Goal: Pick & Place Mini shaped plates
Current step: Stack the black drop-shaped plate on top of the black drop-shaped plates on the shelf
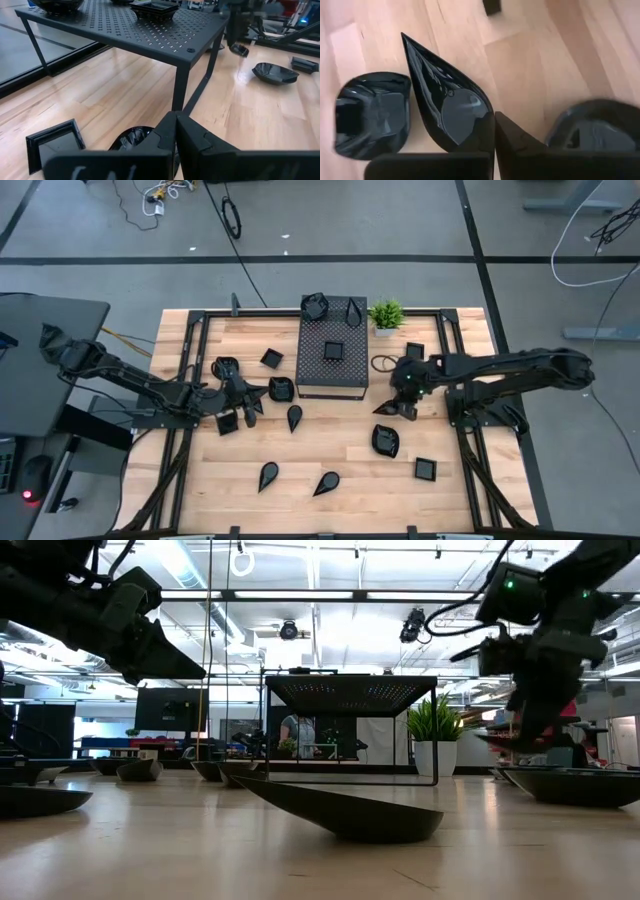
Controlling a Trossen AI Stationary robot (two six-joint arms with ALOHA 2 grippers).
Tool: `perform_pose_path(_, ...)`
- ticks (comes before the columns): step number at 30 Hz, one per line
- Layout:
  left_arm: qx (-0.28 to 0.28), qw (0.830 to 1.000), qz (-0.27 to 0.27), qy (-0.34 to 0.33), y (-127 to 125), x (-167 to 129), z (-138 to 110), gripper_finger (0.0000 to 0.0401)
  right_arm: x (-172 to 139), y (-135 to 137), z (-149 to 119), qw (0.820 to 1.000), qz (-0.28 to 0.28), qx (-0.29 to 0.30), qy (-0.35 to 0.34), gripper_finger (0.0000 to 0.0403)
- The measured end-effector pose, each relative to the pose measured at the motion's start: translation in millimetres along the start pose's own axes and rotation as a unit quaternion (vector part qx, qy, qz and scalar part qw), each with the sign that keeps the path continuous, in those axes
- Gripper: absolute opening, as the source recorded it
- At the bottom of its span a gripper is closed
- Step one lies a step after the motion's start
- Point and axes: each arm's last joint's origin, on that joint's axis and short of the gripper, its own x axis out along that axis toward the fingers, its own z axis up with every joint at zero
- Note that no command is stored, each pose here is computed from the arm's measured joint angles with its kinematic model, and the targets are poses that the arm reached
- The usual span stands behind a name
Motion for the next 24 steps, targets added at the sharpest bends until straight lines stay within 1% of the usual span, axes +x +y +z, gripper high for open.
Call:
perform_pose_path(3, 0.000, 1.000, -0.001, 0.000, 0, 0, 0, 0.0016, -13, 2, 2, 0.999, -0.008, 0.052, -0.002, 0.0004)
perform_pose_path(7, 0.000, 1.000, -0.001, 0.000, 0, 0, 0, 0.0016, -34, 5, 7, 0.990, -0.012, 0.141, 0.006, 0.0002)
perform_pose_path(10, 0.000, 1.000, -0.001, 0.000, 0, 0, 0, 0.0016, -55, 10, 12, 0.986, -0.007, 0.166, 0.003, 0.0002)
perform_pose_path(12, 0.000, 1.000, -0.003, 0.001, 0, 0, 0, 0.0016, -67, 13, 15, 0.985, 0.010, 0.171, 0.001, 0.0002)
perform_pose_path(13, 0.000, 1.000, -0.006, 0.002, 0, 0, 0, 0.0016, -73, 16, 19, 0.984, 0.025, 0.175, -0.014, 0.0002)
perform_pose_path(14, 0.000, 1.000, -0.010, 0.004, -1, 0, 0, 0.0016, -79, 18, 24, 0.982, 0.039, 0.181, -0.037, 0.0002)
perform_pose_path(16, 0.000, 1.000, -0.014, 0.005, -1, 0, 0, 0.0016, -90, 23, 39, 0.972, 0.072, 0.199, -0.104, 0.0002)
perform_pose_path(17, 0.000, 1.000, -0.015, 0.005, -1, 0, 0, 0.0016, -94, 25, 47, 0.965, 0.088, 0.200, -0.143, 0.0003)
perform_pose_path(19, 0.000, 1.000, -0.014, 0.005, -1, 0, 0, 0.0016, -102, 29, 64, 0.948, 0.111, 0.181, -0.237, 0.0003)
perform_pose_path(21, 0.000, 1.000, -0.014, 0.005, -1, 0, 0, 0.0016, -108, 30, 81, 0.920, 0.097, 0.184, -0.331, 0.0002)
perform_pose_path(24, 0.000, 1.000, -0.017, 0.006, -1, 0, 0, 0.0016, -104, 26, 98, 0.879, 0.030, 0.238, -0.412, 0.0002)
